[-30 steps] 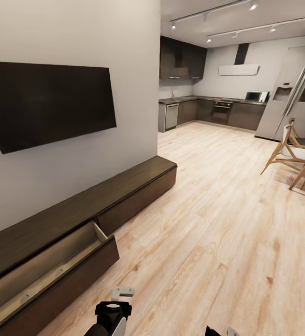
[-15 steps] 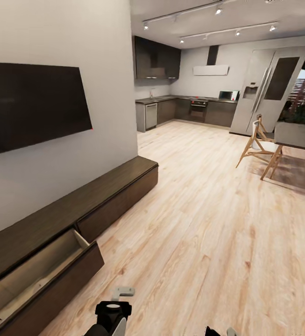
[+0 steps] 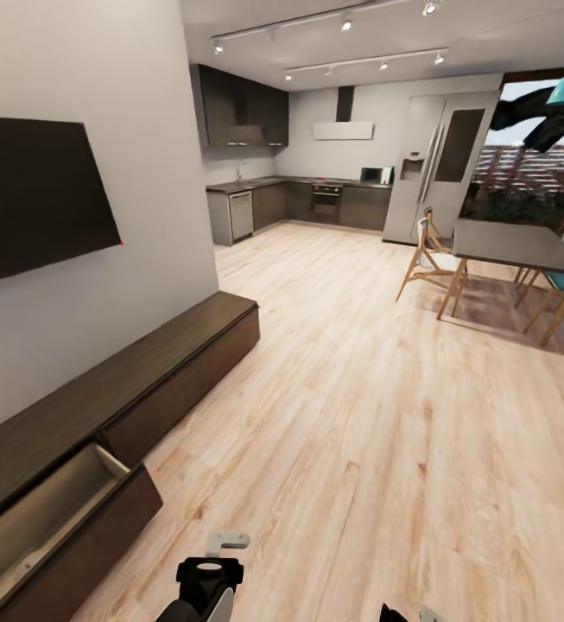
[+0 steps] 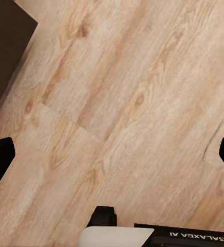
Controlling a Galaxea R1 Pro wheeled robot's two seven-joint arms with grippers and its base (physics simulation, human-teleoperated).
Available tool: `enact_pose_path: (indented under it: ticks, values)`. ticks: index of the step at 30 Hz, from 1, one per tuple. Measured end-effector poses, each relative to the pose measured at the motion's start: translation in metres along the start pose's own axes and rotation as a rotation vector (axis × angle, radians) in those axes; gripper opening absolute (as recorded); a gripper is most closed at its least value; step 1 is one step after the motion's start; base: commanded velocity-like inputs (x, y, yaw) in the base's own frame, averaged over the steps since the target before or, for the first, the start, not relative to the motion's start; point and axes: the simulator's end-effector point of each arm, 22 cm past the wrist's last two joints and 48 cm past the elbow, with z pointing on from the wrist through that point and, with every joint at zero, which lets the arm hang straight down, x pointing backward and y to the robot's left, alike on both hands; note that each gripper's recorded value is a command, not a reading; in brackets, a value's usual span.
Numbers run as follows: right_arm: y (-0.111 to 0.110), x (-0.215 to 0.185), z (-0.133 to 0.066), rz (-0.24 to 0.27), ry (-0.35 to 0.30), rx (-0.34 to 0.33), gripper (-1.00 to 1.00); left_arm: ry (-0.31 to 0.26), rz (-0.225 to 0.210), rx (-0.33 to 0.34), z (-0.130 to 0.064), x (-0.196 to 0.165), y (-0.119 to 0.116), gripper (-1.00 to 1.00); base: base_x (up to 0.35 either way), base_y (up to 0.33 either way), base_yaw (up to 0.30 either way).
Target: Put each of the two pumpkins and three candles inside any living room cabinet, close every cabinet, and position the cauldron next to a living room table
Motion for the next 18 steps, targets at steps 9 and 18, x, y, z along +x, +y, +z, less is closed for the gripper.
enact_pose_path:
  ticks: [9,18]
  values:
    - [-0.0002,-0.0004,0.0001,0.001,-0.001,0.0,1.0,-0.001,-0.003,0.002,0.0001,-0.0002,-0.0001,1.0,0.0,0.0,-0.285]
    - [-0.0011,-0.001,0.0002,0.002,-0.002,0.002,1.0,-0.003,-0.001,0.001,0.0,-0.0008,0.0001,1.0,0.0,0.0,-0.285]
